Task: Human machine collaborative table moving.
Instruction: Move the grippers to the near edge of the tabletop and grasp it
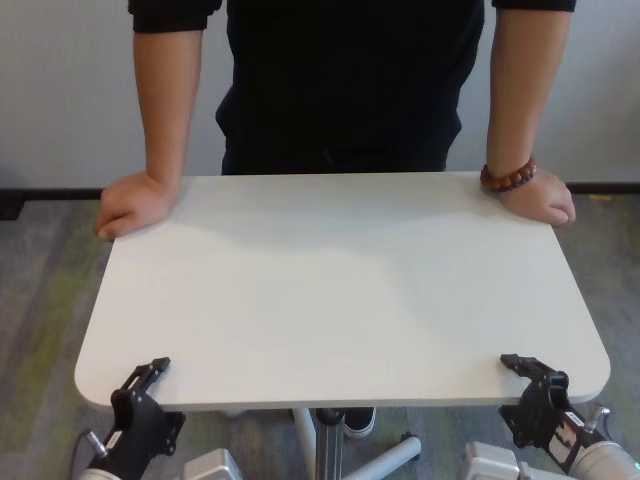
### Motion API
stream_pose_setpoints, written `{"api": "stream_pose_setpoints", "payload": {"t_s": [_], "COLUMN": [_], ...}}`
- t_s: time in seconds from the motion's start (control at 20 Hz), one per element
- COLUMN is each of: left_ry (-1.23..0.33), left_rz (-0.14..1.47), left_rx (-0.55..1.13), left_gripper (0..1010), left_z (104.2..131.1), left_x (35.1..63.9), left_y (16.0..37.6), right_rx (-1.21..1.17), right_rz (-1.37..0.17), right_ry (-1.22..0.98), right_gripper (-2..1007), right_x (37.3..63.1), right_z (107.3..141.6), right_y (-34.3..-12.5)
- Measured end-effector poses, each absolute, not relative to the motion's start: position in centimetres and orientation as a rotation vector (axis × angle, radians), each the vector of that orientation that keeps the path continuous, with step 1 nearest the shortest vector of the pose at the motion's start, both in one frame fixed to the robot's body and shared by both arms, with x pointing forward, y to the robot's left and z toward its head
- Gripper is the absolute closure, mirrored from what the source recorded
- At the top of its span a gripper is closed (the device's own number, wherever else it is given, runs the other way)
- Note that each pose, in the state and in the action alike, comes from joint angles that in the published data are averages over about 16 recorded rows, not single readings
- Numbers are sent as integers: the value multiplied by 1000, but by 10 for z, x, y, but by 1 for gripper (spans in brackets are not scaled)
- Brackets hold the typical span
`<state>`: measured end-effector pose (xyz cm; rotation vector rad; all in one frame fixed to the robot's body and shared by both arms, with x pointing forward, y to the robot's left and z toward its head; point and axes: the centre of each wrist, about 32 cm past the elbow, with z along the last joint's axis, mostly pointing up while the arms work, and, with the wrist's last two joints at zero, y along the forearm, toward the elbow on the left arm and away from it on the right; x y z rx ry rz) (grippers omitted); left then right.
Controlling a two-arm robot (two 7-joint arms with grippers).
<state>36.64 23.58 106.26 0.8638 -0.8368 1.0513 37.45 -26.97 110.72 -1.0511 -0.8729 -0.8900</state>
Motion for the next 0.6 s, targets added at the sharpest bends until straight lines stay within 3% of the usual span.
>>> {"api": "stream_pose_setpoints", "payload": {"t_s": [0.6], "left_ry": [-837], "left_rz": [1051], "left_rx": [864], "left_gripper": [539], "left_z": [1063], "left_x": [366], "left_y": [236], "right_rx": [-1052], "right_rz": [-890], "right_ry": [-873], "right_gripper": [647], "right_x": [375], "right_z": [1107], "right_y": [-270]}}
